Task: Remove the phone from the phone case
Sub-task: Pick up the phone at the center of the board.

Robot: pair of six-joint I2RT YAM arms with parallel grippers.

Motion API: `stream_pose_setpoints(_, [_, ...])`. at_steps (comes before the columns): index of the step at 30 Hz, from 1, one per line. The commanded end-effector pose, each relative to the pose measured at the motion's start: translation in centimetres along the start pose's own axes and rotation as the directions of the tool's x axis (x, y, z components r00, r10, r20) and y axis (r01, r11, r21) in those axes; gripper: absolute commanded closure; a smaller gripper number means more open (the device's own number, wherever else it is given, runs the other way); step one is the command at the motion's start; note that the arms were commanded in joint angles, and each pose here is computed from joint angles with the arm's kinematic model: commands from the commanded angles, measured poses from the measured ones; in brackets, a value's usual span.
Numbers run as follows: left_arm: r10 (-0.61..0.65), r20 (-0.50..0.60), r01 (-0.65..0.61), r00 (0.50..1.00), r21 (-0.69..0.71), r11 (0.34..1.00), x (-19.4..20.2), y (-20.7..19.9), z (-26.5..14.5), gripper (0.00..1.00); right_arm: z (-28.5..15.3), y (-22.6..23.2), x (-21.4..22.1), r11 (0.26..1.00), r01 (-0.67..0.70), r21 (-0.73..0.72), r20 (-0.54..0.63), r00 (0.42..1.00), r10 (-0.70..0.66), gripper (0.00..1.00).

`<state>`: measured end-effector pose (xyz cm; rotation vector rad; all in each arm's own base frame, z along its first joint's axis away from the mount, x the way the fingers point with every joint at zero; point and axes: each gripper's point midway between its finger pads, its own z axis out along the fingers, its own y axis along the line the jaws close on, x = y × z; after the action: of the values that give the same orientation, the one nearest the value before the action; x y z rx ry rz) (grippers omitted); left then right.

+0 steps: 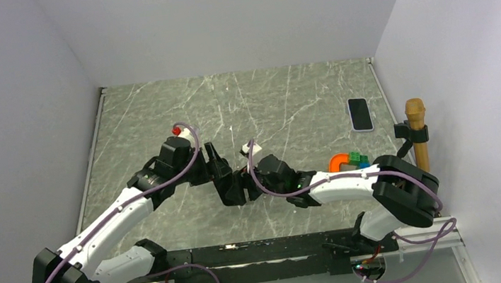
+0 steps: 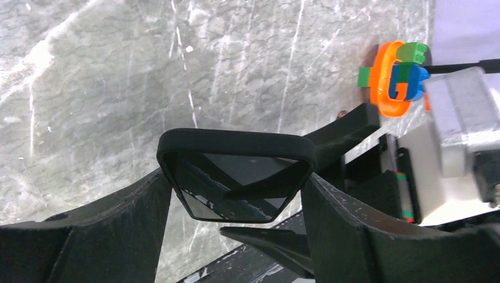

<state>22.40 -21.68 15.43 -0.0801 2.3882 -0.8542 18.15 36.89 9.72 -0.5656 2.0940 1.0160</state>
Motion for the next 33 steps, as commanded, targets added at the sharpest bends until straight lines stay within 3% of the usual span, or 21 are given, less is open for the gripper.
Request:
stream_pose_setpoints(1, [-0.002,0.065,-0.006,0.998,0.124,0.992,-2.7,-4.1,-2.2,1.0,0.2,3.1,-3.9,0.997,0.013,-0.075,0.126,0.992,-0.004,0.38])
stream_pose_setpoints(4, [0.017,0.071,-0.026,0.997,0.135,0.99,-3.0,-4.7,-2.6,1.0,-0.2,3.3,-4.3,0.997,-0.003,-0.074,0.139,0.99,0.014,0.56])
stream_pose_setpoints(5, [0.026,0.075,-0.037,0.997,0.142,0.989,-3.2,-4.8,-2.8,1.0,-0.3,3.3,-4.4,0.997,-0.013,-0.07,0.136,0.99,0.023,0.66])
stream_pose_setpoints(7, [0.053,0.094,-0.067,0.994,0.153,0.986,-3.7,-5.3,-3.1,0.98,-0.6,3.1,-4.9,0.999,-0.024,-0.047,0.15,0.988,0.031,0.98])
stream_pose_setpoints(8, [0.062,0.103,-0.077,0.993,0.151,0.985,-4.0,-5.4,-3.4,0.87,-0.8,3.2,-5.1,0.998,-0.025,-0.051,0.155,0.987,0.032,1.0])
stream_pose_setpoints(11, [0.09,0.164,-0.117,0.982,0.168,0.979,-5.4,-6.2,-4.8,0.19,-1.8,4.0,-5.8,0.996,-0.034,-0.086,0.181,0.982,0.049,1.0])
stream_pose_setpoints(12, [0.102,0.197,-0.139,0.975,0.183,0.973,-6.0,-6.7,-5.5,0.02,-2.3,4.0,-6.1,0.996,-0.042,-0.084,0.193,0.979,0.057,1.0])
stream_pose_setpoints(19, [0.149,0.375,-0.248,0.915,0.232,0.941,-8.2,-7.8,-9.4,0.01,-6.8,4.0,-9.7,0.995,-0.077,-0.061,0.254,0.963,0.09,1.0])
stream_pose_setpoints(22, [0.133,0.428,-0.295,0.894,0.338,0.894,-8.0,-9.1,-10.7,0.01,-9.1,4.8,-11.2,0.985,-0.084,-0.149,0.26,0.958,0.121,1.0])
stream_pose_setpoints(26, [0.115,0.46,-0.368,0.881,0.512,0.776,-7.8,-11.7,-12.7,0.01,-12.2,6.3,-13.1,0.946,-0.101,-0.308,0.23,0.957,0.177,1.0])
stream_pose_setpoints(29, [0.113,0.433,-0.382,0.894,0.606,0.698,-7.5,-13.1,-13.3,0.01,-14.8,7.8,-14.1,0.865,-0.148,-0.479,0.145,0.959,0.244,1.0])
stream_pose_setpoints(33, [0.109,0.339,-0.339,0.935,0.755,0.561,-6.5,-15.3,-14.0,0.02,-16.0,9.0,-14.9,0.85,-0.156,-0.504,0.097,0.967,0.235,1.0])
